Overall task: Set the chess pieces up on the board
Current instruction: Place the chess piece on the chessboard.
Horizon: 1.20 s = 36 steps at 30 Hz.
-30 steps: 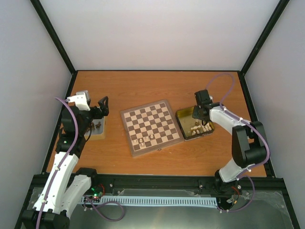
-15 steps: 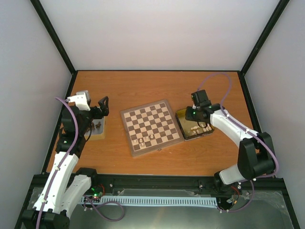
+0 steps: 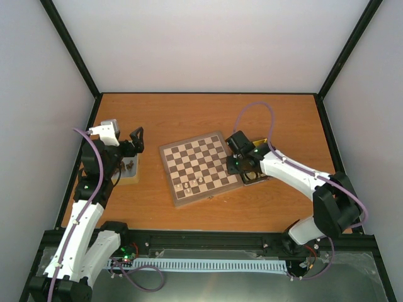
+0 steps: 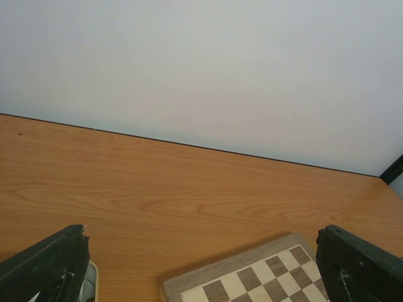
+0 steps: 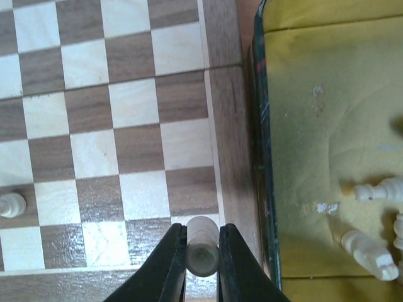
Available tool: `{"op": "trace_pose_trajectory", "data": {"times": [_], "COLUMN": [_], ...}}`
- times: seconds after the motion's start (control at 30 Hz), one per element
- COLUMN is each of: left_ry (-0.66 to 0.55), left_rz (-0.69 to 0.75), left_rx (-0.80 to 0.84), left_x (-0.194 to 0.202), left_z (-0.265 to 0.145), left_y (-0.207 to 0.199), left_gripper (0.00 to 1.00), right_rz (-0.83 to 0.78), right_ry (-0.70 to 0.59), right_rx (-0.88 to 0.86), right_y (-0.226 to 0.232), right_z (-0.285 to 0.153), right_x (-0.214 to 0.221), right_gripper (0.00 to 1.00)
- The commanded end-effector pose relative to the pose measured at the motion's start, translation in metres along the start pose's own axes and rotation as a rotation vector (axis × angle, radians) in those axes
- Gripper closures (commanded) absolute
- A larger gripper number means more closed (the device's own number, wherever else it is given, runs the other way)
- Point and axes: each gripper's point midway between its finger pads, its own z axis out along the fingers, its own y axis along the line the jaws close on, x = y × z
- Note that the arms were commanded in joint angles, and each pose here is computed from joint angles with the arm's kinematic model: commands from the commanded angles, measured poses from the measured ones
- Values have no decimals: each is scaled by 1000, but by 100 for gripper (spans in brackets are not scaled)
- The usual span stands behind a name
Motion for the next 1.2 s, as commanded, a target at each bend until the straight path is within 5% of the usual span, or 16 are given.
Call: {"op": "trace_pose_trajectory", "data": {"times": [0.0,0.67,0.8,0.97,1.17], "left_ry": [-38,-42,-42,-42,-40], "left_rz": [-8,-7,-7,-7,-6], "left_rx": [29,29,29,29,37], "left_x": [-15,-15,-15,-16,-15], "left_z": [-2,-3,-3,-3,-4], "left_y": [-8,-8,-8,-8,-10], "left_gripper": [0,0,0,0,0], "right_rz": [-23,-48,-41,-22,160], "right_ry": [46,83,83,14,-227], "right_rx": [68,105,87,110,302], "right_y": [-2,4,7,4,-43], "right_z": [5,28,26,10,-30], "right_x": [21,35,34,17,-20], "right_gripper": [90,85,77,68,68]}}
